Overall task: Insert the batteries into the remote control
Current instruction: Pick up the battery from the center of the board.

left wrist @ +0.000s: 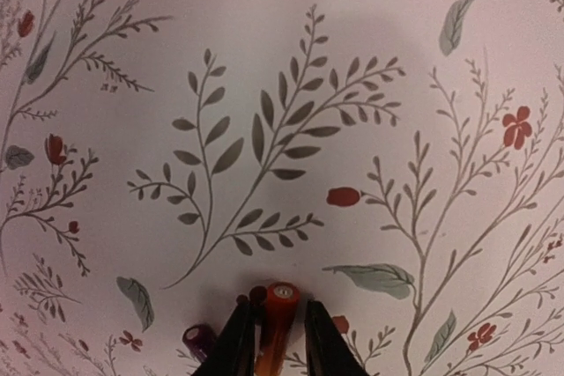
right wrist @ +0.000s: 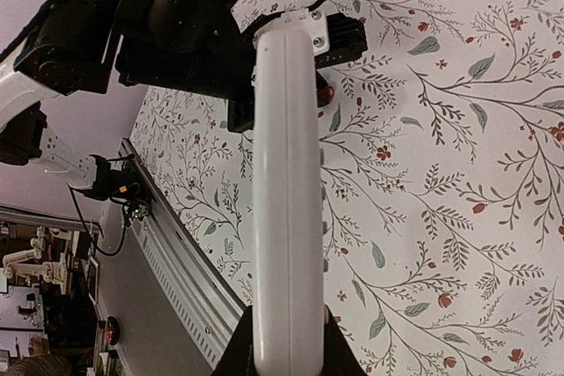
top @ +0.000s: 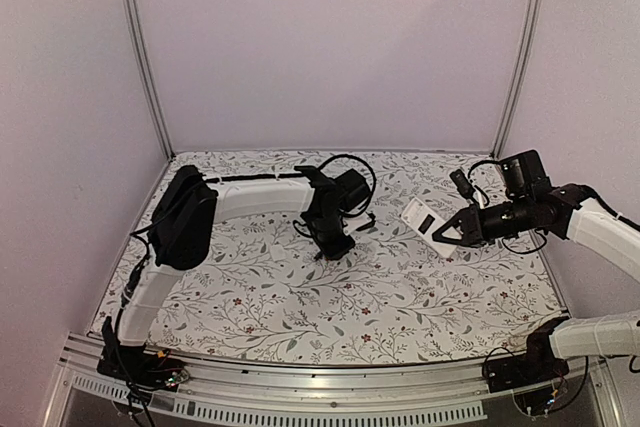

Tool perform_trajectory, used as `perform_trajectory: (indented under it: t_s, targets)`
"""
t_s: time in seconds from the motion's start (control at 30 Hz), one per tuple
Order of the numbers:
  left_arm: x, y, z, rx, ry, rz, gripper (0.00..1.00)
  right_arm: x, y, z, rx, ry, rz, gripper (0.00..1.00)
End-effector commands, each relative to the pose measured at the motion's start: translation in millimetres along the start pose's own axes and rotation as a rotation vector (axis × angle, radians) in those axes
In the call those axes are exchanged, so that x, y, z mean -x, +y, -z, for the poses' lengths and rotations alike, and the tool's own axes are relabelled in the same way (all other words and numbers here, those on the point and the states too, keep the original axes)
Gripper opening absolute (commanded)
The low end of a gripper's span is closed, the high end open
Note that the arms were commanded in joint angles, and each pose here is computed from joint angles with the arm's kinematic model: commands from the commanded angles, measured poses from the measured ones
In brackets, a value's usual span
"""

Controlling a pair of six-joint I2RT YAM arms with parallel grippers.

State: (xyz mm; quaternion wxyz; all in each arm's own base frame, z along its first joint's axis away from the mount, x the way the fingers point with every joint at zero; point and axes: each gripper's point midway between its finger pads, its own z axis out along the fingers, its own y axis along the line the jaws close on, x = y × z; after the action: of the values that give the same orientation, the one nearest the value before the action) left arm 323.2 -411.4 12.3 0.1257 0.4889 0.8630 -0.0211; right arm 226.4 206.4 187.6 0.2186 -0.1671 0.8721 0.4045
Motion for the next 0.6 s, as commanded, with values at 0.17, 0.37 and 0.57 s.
perform_trajectory:
  t_s: [0.17,0.37,0.57]
  targets:
    - [-14,-19,-7,-0.011,0.084,-0.044,0.13,2,-1,-1,0.02,-0.01,-0.007,0.0]
    - [-11,-47,8,-0.054,0.094,-0.026,0.0,3,-3,-2,0.022,-0.008,-0.017,0.0]
    - [10,-68,47,-0.184,0.006,0.13,0.0,2,-1,-1,0.031,-0.007,-0.019,0.0]
